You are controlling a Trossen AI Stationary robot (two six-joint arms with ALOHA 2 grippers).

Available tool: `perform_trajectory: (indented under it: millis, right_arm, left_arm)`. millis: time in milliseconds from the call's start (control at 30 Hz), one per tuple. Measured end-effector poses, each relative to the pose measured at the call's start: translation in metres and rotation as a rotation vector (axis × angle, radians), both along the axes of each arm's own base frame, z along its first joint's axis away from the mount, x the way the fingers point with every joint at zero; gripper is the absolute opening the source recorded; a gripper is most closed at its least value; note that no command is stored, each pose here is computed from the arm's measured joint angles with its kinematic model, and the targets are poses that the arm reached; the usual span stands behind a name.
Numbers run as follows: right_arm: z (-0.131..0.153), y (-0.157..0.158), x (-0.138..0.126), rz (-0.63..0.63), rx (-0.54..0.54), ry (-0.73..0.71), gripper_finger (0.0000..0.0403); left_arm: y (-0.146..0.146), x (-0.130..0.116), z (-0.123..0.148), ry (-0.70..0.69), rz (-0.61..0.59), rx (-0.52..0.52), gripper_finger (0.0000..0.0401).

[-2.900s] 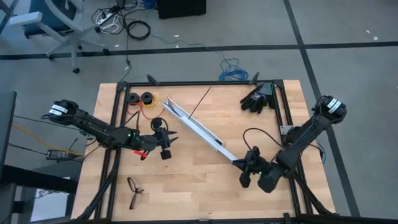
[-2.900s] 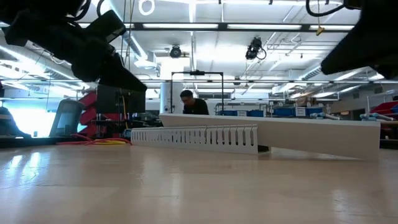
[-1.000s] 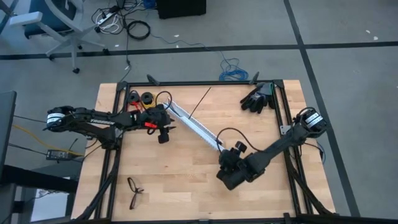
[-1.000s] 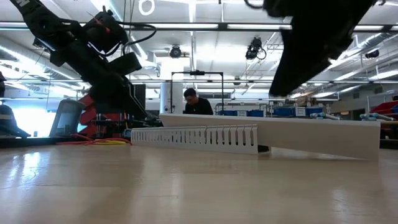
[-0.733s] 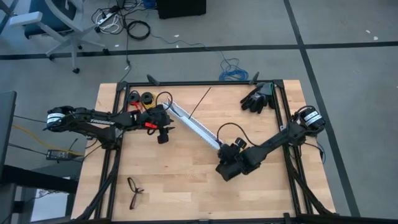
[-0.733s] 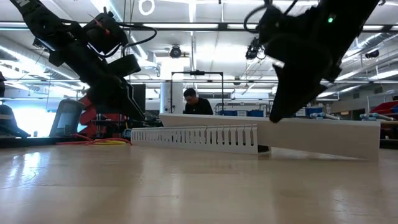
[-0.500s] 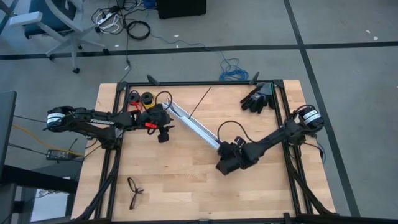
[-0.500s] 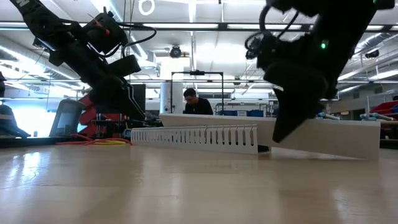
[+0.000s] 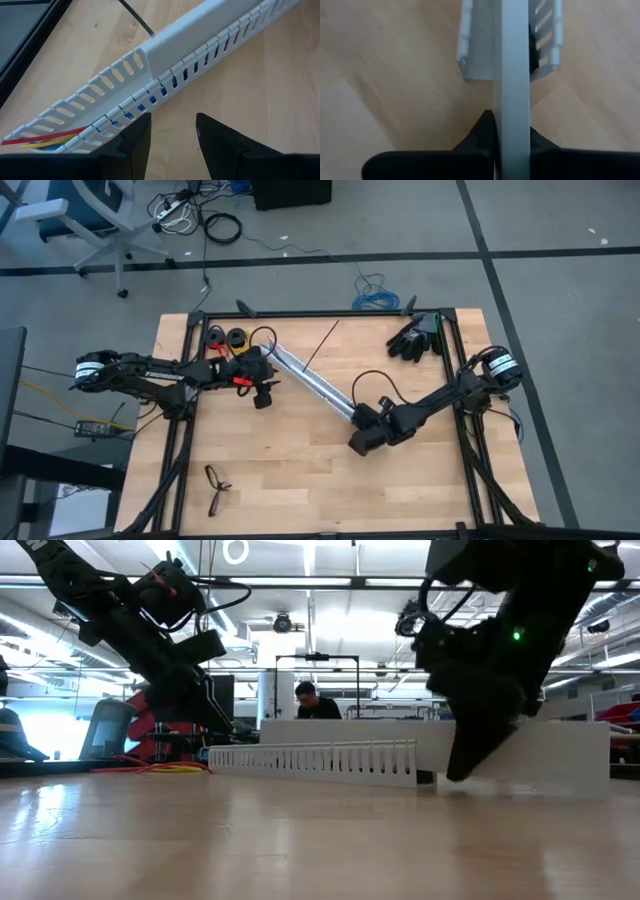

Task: Ziptie cables
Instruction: Close the white cable duct

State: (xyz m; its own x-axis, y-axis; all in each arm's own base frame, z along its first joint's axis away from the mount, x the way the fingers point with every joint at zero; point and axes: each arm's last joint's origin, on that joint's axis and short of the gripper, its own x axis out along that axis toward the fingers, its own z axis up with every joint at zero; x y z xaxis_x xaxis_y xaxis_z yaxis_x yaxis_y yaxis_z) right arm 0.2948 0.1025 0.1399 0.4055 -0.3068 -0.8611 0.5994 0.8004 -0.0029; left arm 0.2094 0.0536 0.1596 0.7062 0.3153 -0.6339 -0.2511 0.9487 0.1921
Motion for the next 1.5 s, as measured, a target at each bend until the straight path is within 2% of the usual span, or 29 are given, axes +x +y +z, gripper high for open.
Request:
perform_trajectory:
  millis: [267,433,567,733,833,933,1200,1367,1433,1500]
  right_arm:
    - [0.054,-0.004,-0.017,-0.027,0.008,-0.154,0.0012]
    - [0.072,-0.007,-0.037,-0.033,0.196,-0.13,0.0012]
    - [0.061,-0.008,-0.05,-0.009,0.36,-0.155,0.0012]
    - [0.042,-0.01,-0.056,-0.017,0.542,-0.408,0.0012]
    - [0.033,-0.006,-0.056,-0.011,0.579,-0.481,0.0012]
    - [0.021,-0.002,-0.053,-0.025,0.58,-0.433,0.0012]
    - [-0.009,0.02,-0.011,0.064,0.723,-0.45,0.0012]
    - [-0.028,0.025,0.016,0.044,0.745,-0.408,0.0017]
    - [-0.029,0.022,0.024,0.041,0.763,-0.402,0.0033]
    - [-0.029,0.019,0.029,0.058,0.784,-0.387,0.0044]
  left_arm:
    - [0.001,-0.003,-0.001,0.032,0.012,0.013,0.0167]
    - [0.001,-0.01,0.005,0.034,0.025,0.013,0.0167]
    - [0.0,-0.015,0.013,0.002,0.03,0.015,0.0167]
    - [-0.002,-0.021,0.022,-0.029,0.035,0.015,0.0167]
    - [-0.003,-0.025,0.024,-0.024,0.038,0.012,0.0167]
    - [-0.003,-0.026,0.025,-0.031,0.044,0.006,0.0167]
    - [-0.003,-0.026,0.026,-0.05,0.066,-0.018,0.0167]
    - [-0.003,-0.026,0.026,-0.059,0.085,-0.04,0.0167]
    - [-0.004,-0.026,0.026,-0.072,0.083,-0.078,0.0167]
    - [-0.006,-0.025,0.026,-0.095,0.042,-0.158,0.0167]
